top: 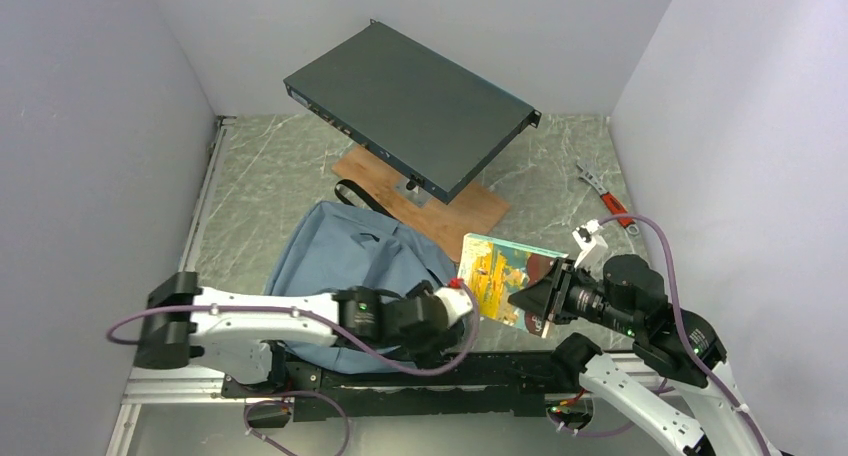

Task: Pack the student bag
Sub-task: Place the book in the student bag.

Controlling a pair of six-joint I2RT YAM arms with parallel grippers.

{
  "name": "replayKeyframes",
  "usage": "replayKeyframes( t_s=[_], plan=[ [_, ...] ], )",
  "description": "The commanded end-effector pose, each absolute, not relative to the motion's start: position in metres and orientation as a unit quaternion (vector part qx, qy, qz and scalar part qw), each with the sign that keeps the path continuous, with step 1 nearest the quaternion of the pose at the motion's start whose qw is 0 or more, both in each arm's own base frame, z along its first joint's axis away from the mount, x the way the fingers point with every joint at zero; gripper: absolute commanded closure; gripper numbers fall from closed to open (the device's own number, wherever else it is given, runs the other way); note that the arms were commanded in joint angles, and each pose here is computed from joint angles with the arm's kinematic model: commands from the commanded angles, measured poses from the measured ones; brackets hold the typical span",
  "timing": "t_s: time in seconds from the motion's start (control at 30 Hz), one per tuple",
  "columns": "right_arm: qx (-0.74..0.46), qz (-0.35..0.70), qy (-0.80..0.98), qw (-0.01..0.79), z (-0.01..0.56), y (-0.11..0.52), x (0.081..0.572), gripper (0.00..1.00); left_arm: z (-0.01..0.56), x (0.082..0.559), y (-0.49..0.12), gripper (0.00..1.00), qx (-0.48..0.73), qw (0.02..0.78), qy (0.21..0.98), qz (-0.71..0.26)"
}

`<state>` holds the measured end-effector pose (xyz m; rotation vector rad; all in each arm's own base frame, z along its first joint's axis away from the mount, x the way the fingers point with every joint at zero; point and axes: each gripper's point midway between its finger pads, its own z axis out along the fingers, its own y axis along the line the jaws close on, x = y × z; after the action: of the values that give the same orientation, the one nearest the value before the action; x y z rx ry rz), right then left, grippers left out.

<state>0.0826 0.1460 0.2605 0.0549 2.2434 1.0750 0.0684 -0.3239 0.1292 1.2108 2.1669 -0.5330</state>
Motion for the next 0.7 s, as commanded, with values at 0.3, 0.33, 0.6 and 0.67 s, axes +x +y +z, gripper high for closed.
replayKeyframes(
  t_s=[0.3, 0.33, 0.6, 0.67],
  plan=[
    [0.021, 0.422, 0.836, 0.350, 0.276, 0.143, 0.084, 1.00, 0.137, 0.119, -0.299, 0.64, 0.426, 0.409, 0.803, 0.080],
    [0.018, 0.416, 0.841, 0.346, 0.271, 0.143, 0.084, 1.00, 0.142, 0.123, -0.297, 0.71, 0.412, 0.421, 0.803, 0.085],
    [-0.017, 0.458, 0.837, 0.298, 0.256, 0.170, 0.079, 1.00, 0.216, 0.149, -0.248, 1.00, 0.235, 0.527, 0.810, 0.106],
    [-0.033, 0.497, 0.819, 0.284, 0.261, 0.185, 0.077, 1.00, 0.232, 0.152, -0.233, 1.00, 0.182, 0.549, 0.810, 0.096]
  ],
)
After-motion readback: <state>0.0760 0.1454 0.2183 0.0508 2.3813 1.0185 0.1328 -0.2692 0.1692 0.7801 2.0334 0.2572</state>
